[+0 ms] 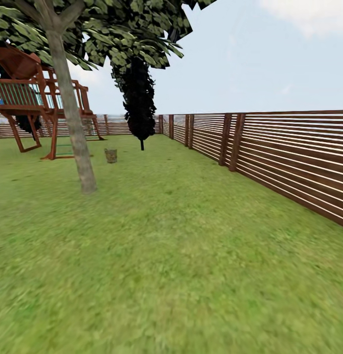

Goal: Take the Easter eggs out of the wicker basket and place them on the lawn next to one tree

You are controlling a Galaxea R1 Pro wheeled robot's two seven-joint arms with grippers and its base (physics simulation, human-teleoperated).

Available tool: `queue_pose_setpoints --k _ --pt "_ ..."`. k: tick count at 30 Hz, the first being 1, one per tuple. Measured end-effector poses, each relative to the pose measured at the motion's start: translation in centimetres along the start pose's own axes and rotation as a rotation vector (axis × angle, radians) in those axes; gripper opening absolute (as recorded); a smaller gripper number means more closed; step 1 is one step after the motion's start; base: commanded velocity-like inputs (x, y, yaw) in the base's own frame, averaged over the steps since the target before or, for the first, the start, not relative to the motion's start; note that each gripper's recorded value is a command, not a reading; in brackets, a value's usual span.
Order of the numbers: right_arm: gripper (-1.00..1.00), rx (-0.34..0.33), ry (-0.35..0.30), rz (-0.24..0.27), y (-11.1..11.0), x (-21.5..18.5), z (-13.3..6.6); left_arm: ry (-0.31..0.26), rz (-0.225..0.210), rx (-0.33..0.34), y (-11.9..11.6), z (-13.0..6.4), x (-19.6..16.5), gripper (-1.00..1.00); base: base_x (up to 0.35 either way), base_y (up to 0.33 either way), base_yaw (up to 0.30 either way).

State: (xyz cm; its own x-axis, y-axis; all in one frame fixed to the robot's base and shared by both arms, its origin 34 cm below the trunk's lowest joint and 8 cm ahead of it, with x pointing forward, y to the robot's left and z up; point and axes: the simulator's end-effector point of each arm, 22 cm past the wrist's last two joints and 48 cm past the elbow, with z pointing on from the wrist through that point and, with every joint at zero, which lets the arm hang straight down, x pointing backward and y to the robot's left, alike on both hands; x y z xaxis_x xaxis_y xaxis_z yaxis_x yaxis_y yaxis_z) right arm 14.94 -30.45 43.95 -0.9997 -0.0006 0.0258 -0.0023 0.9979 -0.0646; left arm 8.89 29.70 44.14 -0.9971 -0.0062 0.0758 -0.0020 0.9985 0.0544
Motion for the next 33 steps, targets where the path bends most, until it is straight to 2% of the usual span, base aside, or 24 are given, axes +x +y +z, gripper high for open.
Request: queue_pose_setpoints --k 33 --pt "1.0 0.0 -0.001 0.0 0.0 -0.06 0.0 0.0 0.0 0.0 0.0 0.0 0.0 1.0 0.337 0.0 0.0"
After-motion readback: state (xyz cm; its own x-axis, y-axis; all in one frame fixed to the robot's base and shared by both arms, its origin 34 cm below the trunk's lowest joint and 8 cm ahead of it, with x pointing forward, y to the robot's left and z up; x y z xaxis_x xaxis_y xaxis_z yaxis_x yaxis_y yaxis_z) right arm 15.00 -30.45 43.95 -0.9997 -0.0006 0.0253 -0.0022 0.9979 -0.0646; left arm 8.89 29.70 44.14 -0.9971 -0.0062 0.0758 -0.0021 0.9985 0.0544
